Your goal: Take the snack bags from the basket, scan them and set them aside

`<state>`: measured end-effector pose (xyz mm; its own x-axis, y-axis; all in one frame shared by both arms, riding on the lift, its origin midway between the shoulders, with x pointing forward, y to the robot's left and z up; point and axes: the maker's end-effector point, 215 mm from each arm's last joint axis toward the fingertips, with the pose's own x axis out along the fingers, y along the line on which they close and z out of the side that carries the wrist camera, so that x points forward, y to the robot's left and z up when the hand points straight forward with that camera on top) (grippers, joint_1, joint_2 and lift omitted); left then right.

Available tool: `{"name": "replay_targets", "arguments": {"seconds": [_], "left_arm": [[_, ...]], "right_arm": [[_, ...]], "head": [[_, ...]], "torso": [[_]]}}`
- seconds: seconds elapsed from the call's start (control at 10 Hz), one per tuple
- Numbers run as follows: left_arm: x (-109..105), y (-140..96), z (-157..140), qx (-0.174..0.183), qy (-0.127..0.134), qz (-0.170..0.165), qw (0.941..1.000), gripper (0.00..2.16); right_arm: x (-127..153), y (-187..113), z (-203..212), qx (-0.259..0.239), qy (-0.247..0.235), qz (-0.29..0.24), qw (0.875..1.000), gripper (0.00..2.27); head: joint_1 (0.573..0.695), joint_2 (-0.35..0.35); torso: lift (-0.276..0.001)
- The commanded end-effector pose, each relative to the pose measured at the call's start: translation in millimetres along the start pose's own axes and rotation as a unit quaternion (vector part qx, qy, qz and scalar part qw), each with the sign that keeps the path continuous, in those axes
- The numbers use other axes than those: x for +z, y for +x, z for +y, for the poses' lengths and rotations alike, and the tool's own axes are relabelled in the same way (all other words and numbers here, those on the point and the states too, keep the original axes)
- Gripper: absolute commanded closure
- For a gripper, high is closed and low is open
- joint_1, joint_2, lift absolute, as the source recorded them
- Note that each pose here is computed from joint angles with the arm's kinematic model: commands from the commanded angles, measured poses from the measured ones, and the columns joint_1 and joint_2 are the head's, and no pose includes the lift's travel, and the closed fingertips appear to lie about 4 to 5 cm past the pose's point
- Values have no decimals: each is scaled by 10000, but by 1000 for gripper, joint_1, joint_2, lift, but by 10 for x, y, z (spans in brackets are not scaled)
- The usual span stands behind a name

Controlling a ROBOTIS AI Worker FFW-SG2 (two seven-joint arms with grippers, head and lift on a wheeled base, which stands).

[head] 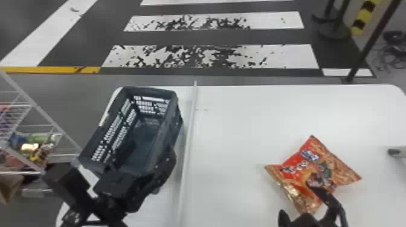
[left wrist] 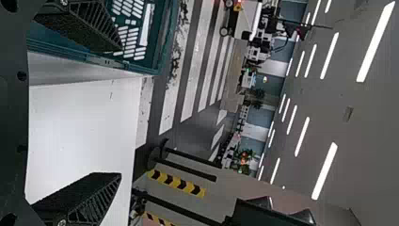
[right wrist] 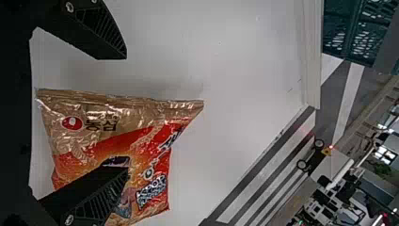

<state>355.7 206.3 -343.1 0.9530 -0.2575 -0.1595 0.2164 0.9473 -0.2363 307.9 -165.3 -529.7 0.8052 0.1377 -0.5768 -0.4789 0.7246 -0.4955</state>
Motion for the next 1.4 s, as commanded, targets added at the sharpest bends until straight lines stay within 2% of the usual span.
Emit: {"name": "replay_targets", "arguments": {"seconds": [0.0,0.2,0.3,0.4,0.5,0.7,0.9,1.0,1.1,1.3], "left_arm": [[-12,14,-12,-46,-34,26,10000,39],[-3,38,-26,-98,-77,34,9999,39],[-37,46,-35,-109,-99,85,9999,39],[-39,55,-35,-110,-128,85,9998,39],[-93,69,-36,-116,-155,181,9996,39],[-111,73,-41,-124,-192,213,9995,39],[-121,71,-15,-118,-191,238,9995,39],[-242,60,-13,-121,-240,432,9987,39],[-262,80,-16,-131,-311,427,9985,39],[-232,123,-72,-196,-325,383,9985,39]], "right_arm": [[-145,72,-86,-71,-65,261,9996,87],[-234,116,-184,-137,-125,397,9990,134],[-288,122,-215,-172,-185,506,9984,579],[-241,137,-252,-205,-171,443,9987,2118],[-145,130,-257,-174,-179,239,9994,2250],[-33,132,-381,-239,145,-8,9996,2250],[75,89,-774,-366,901,-305,9948,2250],[221,28,-1075,-482,1312,-584,9885,2250],[390,-79,-1364,-522,1841,-865,9777,2250],[487,-311,-1842,-320,3295,-1107,9371,2250]], "head": [[695,77],[695,45],[695,31],[695,15],[695,6],[695,11],[695,2],[695,-12],[695,-22],[695,-59]], "torso": [[-75],[-75],[-75],[-75],[-75],[-75],[-75],[-75],[-75],[-75]]}}
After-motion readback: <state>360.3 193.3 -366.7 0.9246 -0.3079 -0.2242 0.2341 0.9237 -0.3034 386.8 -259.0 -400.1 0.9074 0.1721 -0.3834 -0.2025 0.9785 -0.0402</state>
